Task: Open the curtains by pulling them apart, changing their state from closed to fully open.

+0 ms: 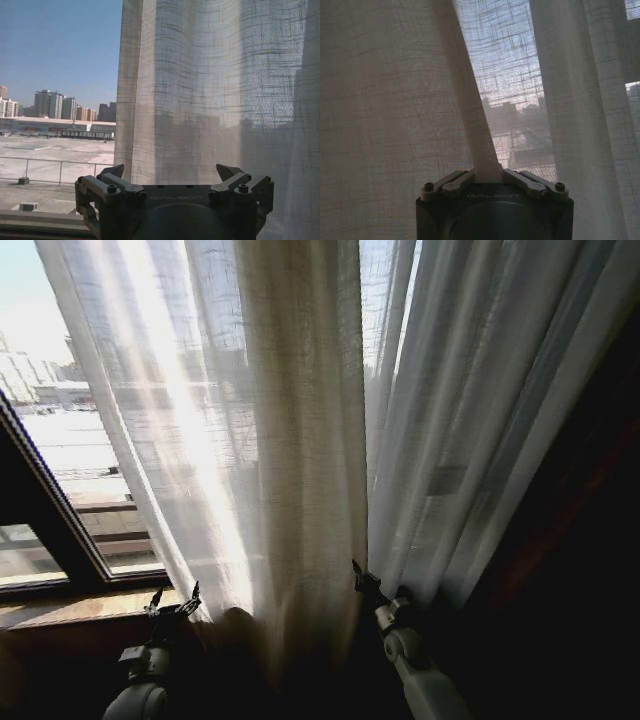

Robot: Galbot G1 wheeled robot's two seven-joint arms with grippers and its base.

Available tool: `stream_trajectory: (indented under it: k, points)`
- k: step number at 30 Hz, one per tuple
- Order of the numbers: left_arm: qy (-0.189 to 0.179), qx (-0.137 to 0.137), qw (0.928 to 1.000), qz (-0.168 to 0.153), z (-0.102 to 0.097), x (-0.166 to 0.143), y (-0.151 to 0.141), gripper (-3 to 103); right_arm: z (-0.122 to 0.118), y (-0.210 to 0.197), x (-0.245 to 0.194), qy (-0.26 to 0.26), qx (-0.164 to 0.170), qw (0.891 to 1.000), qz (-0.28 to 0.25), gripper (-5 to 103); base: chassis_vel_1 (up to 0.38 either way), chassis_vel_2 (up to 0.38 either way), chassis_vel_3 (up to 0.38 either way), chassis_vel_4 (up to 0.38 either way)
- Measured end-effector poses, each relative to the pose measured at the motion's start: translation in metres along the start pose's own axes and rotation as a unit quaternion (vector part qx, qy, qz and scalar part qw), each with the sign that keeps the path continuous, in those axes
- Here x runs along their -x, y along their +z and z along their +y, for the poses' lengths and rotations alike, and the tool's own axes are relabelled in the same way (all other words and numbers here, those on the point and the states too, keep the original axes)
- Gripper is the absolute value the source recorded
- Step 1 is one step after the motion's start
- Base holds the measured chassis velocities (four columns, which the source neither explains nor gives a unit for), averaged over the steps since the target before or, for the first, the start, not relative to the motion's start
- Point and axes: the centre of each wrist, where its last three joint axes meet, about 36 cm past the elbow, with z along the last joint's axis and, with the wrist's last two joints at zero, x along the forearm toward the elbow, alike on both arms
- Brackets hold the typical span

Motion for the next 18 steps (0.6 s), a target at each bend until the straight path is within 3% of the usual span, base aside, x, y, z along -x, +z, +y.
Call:
stream_trajectory:
  k: [18]
  points:
    - [0.000, 0.000, 1.0000, 0.000, 0.0000, 0.0000, 0.0000, 100, 0.0049, 0.0024, -0.0011, -0.010, -0.008, 1.000, -0.016, 0, -0.341, -0.351, 0.342, 0.341]
